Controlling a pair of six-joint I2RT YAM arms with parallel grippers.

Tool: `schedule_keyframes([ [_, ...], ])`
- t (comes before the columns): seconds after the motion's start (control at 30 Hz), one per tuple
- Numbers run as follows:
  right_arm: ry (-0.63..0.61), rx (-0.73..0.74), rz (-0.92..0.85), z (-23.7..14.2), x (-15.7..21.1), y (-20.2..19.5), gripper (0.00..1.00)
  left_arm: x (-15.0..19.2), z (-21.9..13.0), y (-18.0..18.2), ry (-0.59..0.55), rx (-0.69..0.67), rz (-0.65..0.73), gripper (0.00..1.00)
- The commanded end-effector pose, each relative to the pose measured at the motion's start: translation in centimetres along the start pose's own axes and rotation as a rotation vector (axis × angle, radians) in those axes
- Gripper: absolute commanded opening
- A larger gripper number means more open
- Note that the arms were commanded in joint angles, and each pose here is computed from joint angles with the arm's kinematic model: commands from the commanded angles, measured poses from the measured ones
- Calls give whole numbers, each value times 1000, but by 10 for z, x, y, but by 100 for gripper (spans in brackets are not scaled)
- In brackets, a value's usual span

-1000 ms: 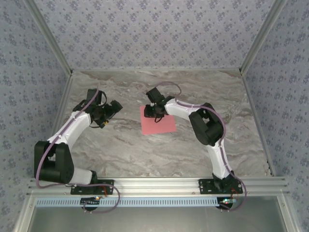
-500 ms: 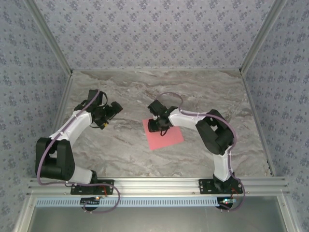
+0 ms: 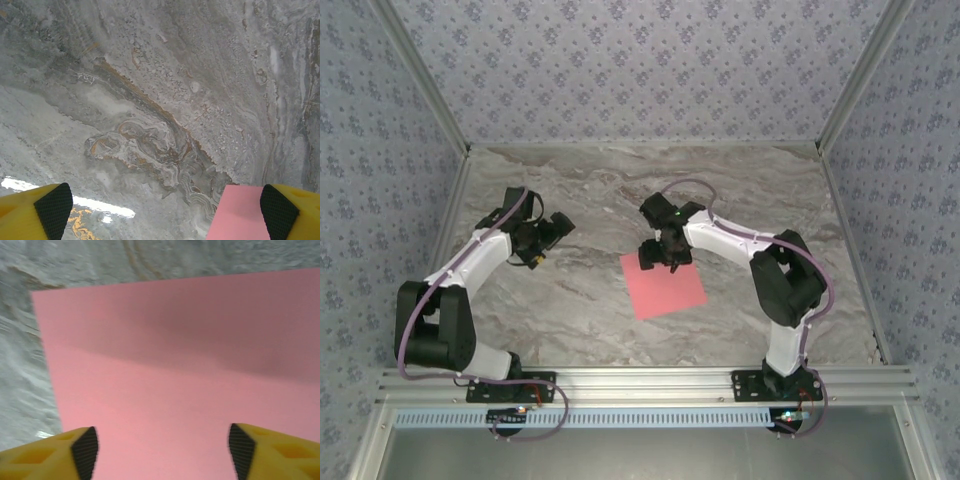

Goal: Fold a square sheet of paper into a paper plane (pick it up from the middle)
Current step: Move the square sheet of paper to the center of the table, then first fold in half a square sheet of paper at the center of the table.

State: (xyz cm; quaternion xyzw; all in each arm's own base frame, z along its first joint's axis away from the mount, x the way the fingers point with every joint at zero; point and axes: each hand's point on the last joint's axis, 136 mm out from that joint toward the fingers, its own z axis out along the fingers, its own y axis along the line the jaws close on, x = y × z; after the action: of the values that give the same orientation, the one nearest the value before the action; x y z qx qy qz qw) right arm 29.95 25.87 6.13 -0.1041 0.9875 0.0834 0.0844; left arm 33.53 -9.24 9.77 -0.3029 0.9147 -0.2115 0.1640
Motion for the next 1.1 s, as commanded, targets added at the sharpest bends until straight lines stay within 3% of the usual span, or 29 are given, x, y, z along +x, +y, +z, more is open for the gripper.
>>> schedule_keyframes([
  [0.0, 84, 81, -13, 5, 14, -16, 85, 0, 0, 7, -2, -19, -43, 99],
  [0.07, 86, 98, -37, 7, 15, -13, 91, 1, -1, 8, 0, -21, -39, 99],
  [0.4, 136, 155, -67, 27, 29, -9, 94, 2, 4, 12, 12, -48, -32, 99],
  [1.07, 248, 249, -35, 85, 65, -35, 83, 5, 5, 15, 23, -56, -38, 99],
])
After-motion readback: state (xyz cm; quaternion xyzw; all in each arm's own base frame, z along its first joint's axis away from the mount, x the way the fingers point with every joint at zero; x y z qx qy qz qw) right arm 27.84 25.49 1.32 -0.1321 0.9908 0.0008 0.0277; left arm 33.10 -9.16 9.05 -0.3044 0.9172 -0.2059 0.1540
